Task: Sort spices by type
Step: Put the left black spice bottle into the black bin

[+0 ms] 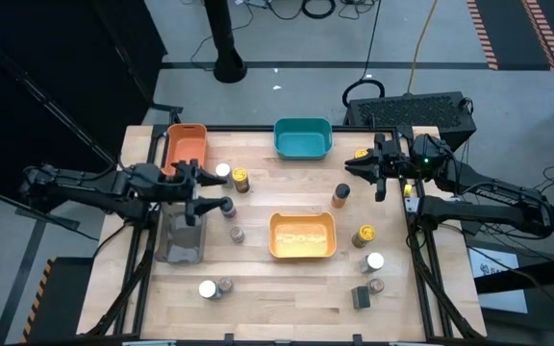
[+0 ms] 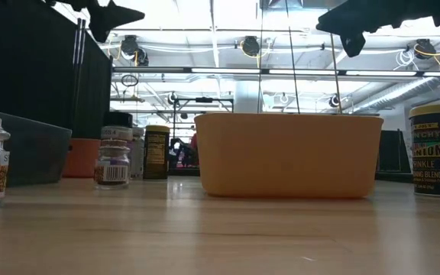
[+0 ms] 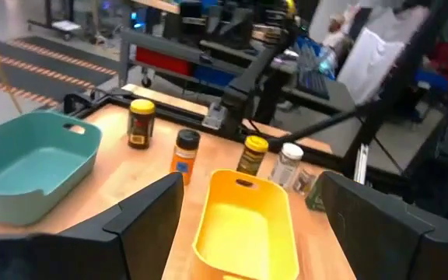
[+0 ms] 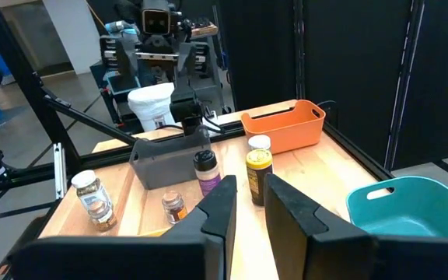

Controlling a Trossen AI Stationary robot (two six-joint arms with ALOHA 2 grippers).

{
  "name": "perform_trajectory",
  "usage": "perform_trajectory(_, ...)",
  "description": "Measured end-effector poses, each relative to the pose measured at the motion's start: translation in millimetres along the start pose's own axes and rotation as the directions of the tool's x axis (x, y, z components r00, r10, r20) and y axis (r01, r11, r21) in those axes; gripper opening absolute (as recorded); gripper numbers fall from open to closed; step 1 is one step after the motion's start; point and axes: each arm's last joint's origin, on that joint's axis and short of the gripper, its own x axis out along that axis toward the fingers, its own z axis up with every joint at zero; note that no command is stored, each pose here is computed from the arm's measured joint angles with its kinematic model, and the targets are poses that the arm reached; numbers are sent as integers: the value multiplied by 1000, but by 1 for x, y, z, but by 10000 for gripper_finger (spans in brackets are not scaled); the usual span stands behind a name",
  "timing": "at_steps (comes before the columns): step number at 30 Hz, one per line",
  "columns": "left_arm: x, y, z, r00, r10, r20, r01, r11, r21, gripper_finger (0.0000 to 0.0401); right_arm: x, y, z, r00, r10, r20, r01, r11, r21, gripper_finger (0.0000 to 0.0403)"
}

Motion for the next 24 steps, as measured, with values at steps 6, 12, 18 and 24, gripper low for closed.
perform_trajectory(6,13,-7,4,989,76,-125,-77,997,-4,288,0,0,0,1000,0,0,0,1000,0,52)
perform_trajectory(12,25,-9,4,896,222,-384,-204,975,87,270,0,0,0,1000,0,0,0,1000,0,52)
perform_trajectory(18,42,-10,-18,812,202,-548,-135,978,161,269,0,0,-1,1000,-1,-7,1,1000,7,52)
perform_trajectory(24,43,-12,-21,801,234,-551,-129,966,223,269,0,0,-1,1000,-3,-15,3,1000,11,52)
